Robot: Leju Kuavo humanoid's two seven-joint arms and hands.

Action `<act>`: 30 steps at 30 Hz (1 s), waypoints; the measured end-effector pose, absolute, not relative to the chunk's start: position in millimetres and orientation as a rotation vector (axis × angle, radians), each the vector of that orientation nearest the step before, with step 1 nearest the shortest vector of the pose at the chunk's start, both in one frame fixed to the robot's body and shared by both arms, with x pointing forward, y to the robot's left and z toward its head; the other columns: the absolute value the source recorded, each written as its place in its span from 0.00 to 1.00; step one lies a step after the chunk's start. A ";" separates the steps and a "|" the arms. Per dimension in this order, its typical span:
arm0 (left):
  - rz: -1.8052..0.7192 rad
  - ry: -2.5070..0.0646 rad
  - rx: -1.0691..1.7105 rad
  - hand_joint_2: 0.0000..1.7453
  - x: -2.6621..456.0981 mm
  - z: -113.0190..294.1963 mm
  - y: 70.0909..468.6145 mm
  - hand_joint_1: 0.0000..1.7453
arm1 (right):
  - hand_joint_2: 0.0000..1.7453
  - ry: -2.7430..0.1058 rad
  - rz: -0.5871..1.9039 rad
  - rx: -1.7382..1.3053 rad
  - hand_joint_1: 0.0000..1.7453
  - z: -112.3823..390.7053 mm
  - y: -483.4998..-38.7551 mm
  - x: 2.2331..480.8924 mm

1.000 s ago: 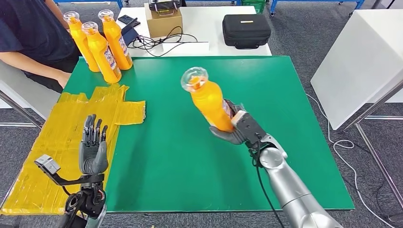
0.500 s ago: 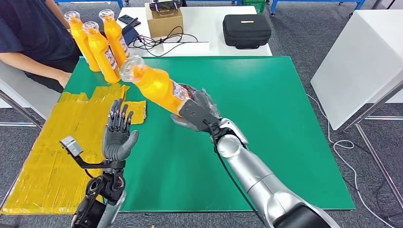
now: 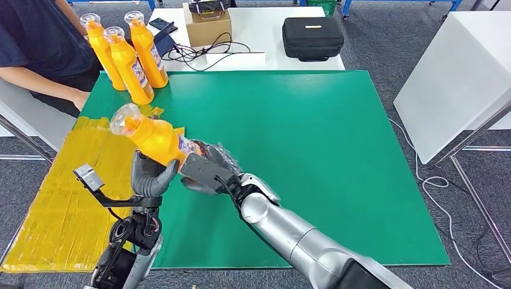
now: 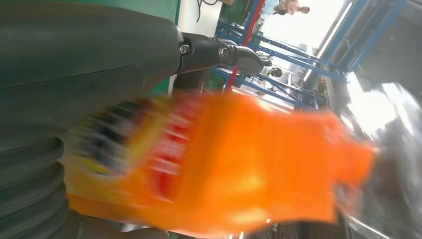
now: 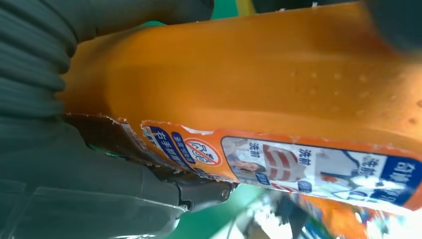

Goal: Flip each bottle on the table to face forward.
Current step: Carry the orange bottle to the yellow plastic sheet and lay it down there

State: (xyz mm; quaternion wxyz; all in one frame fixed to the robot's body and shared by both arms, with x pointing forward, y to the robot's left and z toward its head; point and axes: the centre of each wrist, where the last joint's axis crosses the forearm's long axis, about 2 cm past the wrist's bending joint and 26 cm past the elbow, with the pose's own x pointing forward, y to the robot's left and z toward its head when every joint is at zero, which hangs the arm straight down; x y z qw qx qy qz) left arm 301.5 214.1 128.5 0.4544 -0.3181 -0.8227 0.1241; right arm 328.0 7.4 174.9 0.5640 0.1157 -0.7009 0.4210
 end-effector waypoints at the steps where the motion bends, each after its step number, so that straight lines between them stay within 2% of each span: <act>1: 0.306 -2.031 -0.785 1.00 300.3 128.9 213.6 0.00 | 1.00 -1.637 1.007 0.272 1.00 170.3 8.3 324.6; 12: 0.314 -2.011 -0.767 1.00 288.7 119.1 211.6 0.00 | 1.00 -1.597 1.121 0.231 1.00 149.6 11.3 308.9; 28: 0.269 -1.937 -0.774 1.00 287.7 114.5 210.8 0.00 | 1.00 -1.628 1.284 0.010 1.00 155.9 18.3 303.6; 30: 0.270 -1.931 -0.783 1.00 287.7 114.4 210.7 0.48 | 1.00 -1.628 1.285 0.009 1.00 156.0 18.3 303.7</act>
